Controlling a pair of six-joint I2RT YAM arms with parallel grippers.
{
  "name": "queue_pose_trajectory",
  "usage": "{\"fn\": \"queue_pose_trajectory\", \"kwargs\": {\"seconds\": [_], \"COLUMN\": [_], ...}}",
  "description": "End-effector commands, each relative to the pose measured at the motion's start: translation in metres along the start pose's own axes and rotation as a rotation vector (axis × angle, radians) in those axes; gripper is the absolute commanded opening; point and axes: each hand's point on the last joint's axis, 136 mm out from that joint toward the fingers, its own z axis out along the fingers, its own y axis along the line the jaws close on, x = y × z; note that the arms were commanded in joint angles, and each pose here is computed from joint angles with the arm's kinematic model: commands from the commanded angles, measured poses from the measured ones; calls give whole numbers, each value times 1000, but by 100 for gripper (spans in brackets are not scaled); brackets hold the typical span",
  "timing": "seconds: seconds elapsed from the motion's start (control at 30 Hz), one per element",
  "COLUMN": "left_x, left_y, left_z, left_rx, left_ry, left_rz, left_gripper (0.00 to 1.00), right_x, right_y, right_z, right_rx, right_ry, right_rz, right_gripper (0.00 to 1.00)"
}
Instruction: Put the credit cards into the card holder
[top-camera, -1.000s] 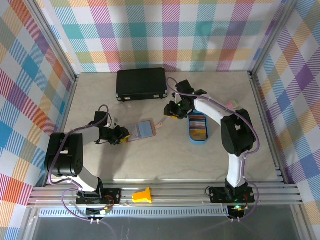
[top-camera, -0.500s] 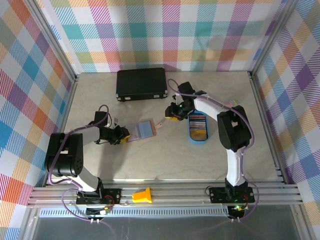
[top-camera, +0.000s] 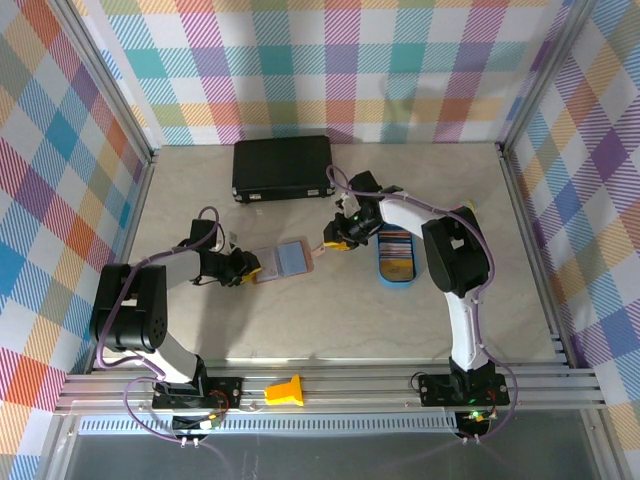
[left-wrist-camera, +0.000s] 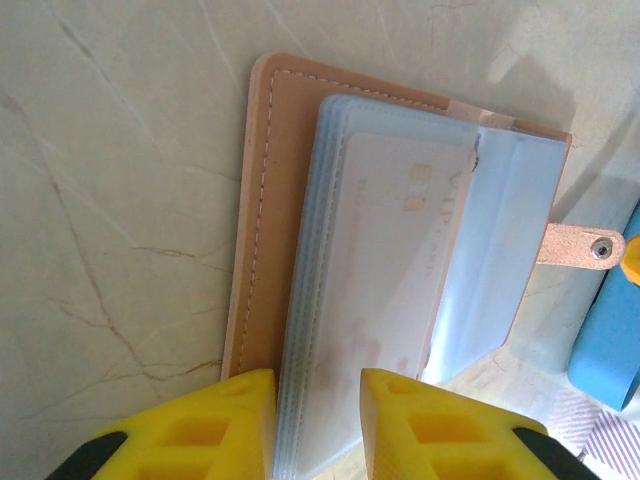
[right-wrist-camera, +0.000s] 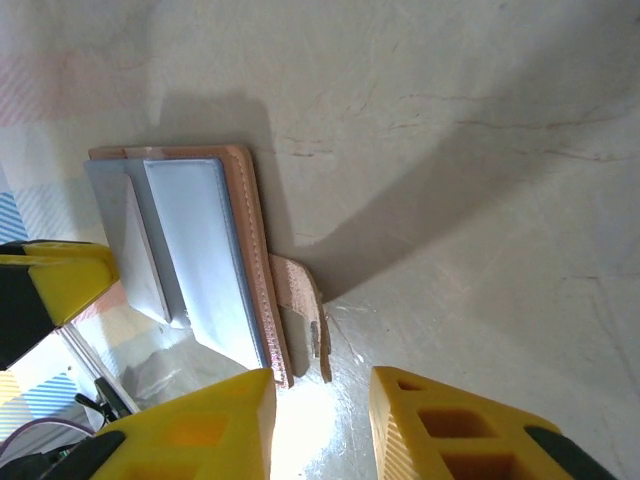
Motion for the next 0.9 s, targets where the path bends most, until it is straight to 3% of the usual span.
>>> {"fn": "queue_pose_trajectory", "kwargs": {"seconds": [0.0, 0.73, 0.87], "left_x": [-3, -6, -7], "left_y": [-5, -12, -17], "left_z": [2, -2, -3], "left_rx": [-3, -7, 3], "left_ry": [4, -4, -2], "left_rz": [7, 24, 29], "left_gripper": [29, 29, 32], "right_x": [2, 10, 20], "right_y": [14, 9, 3], "right_z": [6, 4, -3], "right_rx": [-62, -54, -17], "right_ry": [33, 25, 16], "right_rz": [-28, -35, -43], "right_gripper": [29, 0, 0]}}
